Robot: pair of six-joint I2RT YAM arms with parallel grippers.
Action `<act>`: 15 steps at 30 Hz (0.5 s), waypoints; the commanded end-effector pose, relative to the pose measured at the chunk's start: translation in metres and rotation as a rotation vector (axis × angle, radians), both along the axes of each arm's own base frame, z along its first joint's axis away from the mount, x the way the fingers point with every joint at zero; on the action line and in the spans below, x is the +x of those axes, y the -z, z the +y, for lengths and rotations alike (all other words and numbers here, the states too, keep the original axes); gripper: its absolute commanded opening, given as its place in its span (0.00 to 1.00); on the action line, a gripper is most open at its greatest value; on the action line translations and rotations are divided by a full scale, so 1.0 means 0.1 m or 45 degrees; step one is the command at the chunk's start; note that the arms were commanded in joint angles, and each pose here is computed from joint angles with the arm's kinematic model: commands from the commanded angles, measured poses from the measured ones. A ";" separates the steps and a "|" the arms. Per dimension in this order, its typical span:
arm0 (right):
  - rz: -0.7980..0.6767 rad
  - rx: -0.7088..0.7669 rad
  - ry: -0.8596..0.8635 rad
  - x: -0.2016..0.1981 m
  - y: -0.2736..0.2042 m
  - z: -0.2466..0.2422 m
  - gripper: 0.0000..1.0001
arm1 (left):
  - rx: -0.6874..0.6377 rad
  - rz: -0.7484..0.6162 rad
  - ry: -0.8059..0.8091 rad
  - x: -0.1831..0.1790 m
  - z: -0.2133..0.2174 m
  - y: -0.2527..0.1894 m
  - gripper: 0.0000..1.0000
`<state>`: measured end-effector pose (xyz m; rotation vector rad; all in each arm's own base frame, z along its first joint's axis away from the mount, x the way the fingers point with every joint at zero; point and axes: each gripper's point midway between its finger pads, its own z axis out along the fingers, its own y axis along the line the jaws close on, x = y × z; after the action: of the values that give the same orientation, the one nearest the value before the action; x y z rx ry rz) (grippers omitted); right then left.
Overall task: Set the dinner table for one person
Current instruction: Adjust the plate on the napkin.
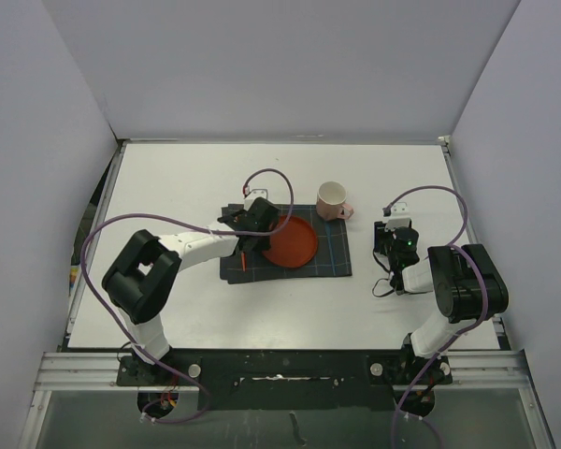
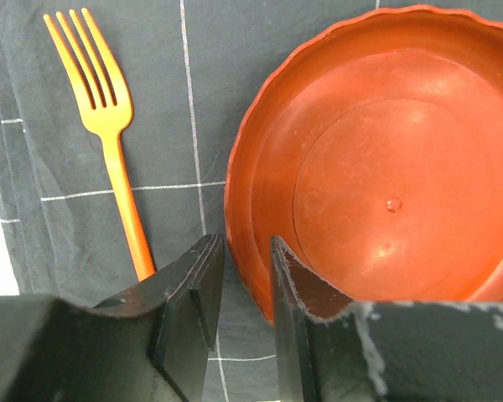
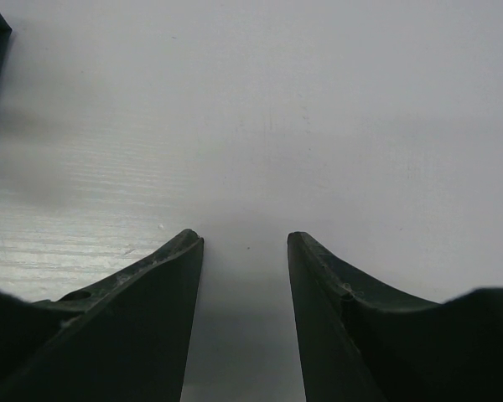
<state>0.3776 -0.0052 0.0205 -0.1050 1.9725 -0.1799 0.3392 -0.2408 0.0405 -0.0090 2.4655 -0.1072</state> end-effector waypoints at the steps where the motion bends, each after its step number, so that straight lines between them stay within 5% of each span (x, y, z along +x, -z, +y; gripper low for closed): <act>1: -0.124 0.017 0.003 0.16 -0.30 -0.01 0.46 | -0.038 -0.053 -0.011 0.15 -0.09 -0.13 0.28; 15: -0.126 0.018 0.000 0.16 -0.29 0.00 0.45 | -0.010 -0.030 -0.002 0.16 -0.10 -0.05 0.14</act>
<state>0.3776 -0.0053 0.0205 -0.1048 1.9726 -0.1798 0.3410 -0.2423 0.0368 -0.0058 2.4727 -0.0996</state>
